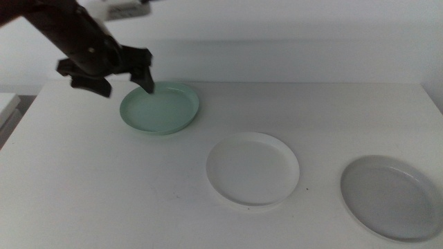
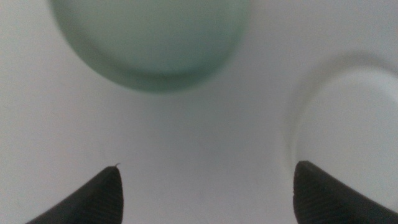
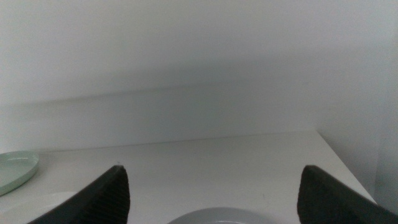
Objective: Stack the three bowls on top of each other.
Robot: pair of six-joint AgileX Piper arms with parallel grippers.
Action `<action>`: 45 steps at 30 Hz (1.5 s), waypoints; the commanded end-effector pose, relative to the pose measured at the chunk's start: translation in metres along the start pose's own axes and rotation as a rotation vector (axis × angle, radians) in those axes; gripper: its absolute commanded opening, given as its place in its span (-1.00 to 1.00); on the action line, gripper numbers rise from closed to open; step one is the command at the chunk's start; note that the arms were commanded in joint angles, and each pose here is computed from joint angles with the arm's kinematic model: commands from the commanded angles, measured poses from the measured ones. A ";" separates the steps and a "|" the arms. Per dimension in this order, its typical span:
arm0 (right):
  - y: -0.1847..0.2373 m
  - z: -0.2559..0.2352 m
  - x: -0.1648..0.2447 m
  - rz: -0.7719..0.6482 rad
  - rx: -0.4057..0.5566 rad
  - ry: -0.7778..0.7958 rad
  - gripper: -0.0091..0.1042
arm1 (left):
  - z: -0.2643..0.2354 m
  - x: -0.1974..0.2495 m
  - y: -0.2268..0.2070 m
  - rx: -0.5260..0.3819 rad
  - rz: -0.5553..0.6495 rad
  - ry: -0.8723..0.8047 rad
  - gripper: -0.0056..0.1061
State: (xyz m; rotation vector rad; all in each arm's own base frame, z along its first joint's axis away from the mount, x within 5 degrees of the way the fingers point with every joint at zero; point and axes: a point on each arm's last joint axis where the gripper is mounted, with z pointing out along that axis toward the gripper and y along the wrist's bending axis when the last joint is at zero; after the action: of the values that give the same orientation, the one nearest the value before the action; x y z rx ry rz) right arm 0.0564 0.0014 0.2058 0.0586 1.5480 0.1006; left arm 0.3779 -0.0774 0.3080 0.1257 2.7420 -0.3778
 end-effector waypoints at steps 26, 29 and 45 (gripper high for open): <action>0.000 0.000 -0.003 -0.014 0.006 -0.012 0.80 | 0.111 -0.072 0.088 -0.188 -0.042 -0.170 0.78; 0.000 0.000 -0.003 -0.014 0.006 -0.012 0.80 | 0.128 -0.072 0.093 -0.195 -0.040 -0.176 0.78; 0.000 0.000 -0.003 -0.014 0.006 -0.012 0.80 | 0.175 -0.064 0.106 -0.203 0.049 -0.136 0.68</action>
State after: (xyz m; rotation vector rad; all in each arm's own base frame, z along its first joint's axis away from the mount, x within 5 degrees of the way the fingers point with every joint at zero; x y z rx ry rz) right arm 0.0564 0.0014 0.2058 0.0586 1.5480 0.1006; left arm 0.5092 -0.0271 0.1434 0.0967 2.6502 -0.0925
